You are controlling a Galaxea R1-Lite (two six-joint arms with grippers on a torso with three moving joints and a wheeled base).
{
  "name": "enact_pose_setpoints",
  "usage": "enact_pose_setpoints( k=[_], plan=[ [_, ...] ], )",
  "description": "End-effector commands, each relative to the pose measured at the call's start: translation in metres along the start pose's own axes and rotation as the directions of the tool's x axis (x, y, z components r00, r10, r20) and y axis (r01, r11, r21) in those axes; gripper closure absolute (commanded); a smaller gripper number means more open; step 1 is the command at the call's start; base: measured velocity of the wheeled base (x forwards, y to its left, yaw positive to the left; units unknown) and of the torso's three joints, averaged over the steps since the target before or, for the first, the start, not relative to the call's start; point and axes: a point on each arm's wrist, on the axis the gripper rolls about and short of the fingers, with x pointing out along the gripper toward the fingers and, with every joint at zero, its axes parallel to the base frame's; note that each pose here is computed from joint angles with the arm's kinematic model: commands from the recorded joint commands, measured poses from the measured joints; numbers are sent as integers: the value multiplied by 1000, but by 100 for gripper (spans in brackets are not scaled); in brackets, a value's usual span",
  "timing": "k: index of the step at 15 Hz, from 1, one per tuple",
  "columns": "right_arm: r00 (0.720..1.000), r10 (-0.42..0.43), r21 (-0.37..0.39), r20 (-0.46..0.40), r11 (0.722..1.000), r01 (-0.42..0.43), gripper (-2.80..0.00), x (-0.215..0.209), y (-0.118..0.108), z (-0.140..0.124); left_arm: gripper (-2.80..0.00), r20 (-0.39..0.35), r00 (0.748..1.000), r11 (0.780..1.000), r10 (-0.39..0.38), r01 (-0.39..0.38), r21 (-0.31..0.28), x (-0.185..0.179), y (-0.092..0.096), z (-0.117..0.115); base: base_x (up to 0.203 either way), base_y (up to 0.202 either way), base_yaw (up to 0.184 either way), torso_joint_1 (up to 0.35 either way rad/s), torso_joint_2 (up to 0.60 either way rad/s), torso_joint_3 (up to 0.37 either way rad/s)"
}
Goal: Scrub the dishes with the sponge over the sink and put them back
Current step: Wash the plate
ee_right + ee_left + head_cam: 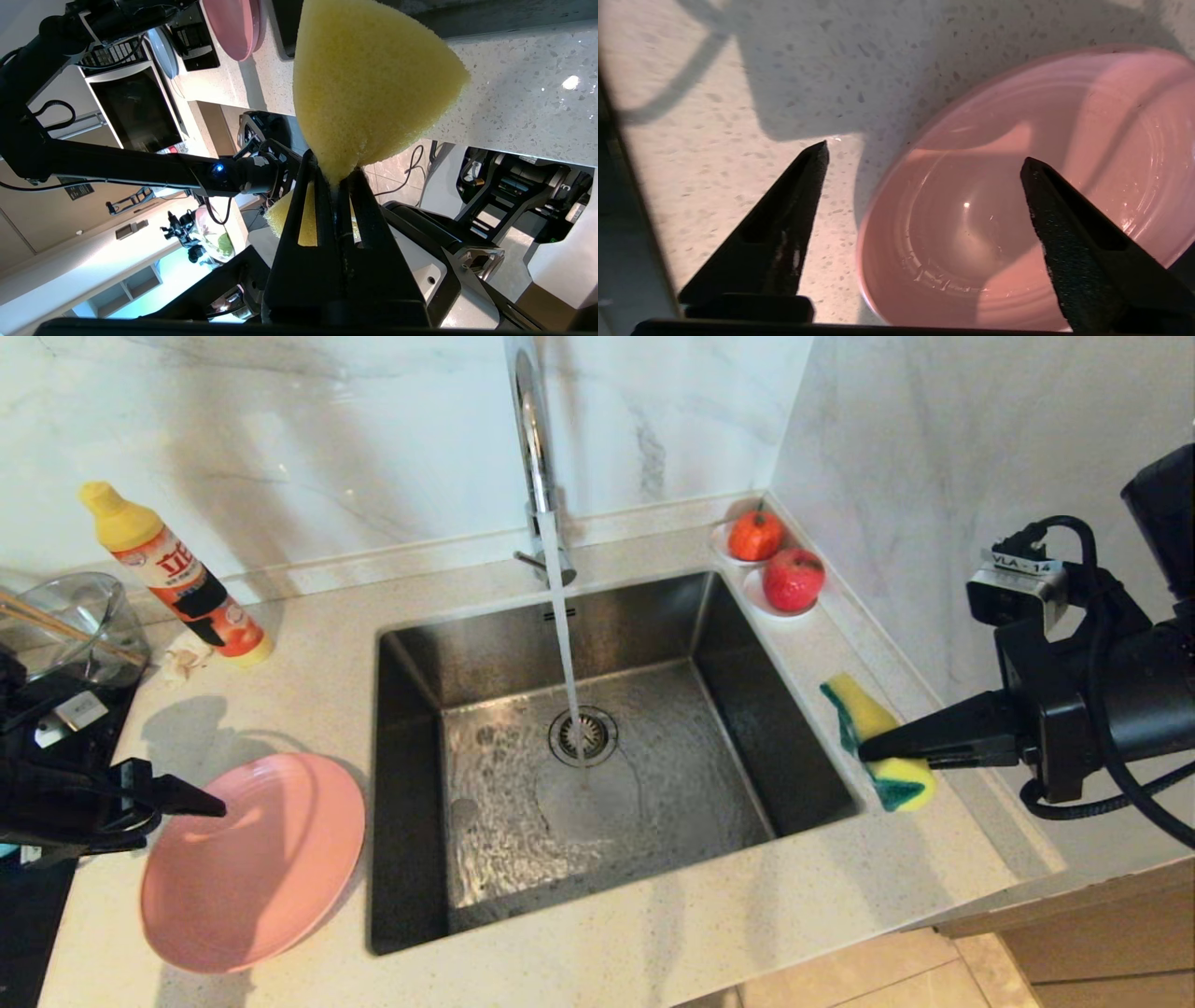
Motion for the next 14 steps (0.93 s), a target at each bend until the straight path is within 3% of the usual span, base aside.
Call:
enact_pose_setpoints(
  k=[1, 2, 7, 14],
  plan=[
    [1000, -1, 8, -9, 1000, 1, 0, 2, -1, 0, -280, -17, 999, 999, -39, 39, -13, 4, 1, -2, 0, 0, 0, 0, 0, 0],
    [1000, -2, 8, -9, 1000, 2, 0, 2, -1, 0, -280, -18, 997, 997, -72, 71, -17, 4, 1, -2, 0, 0, 0, 0, 0, 0],
    [1000, -8, -2, -17, 1000, 8, 0, 3, -4, -2, -280, -62, 995, 996, -83, 81, -33, 15, 5, -8, 0, 0, 0, 0, 0, 0],
    [1000, -11, -4, -6, 1000, 11, 0, 0, -5, -1, -280, -57, 988, 989, -145, 142, -47, 15, 4, -8, 0, 0, 0, 0, 0, 0]
  ],
)
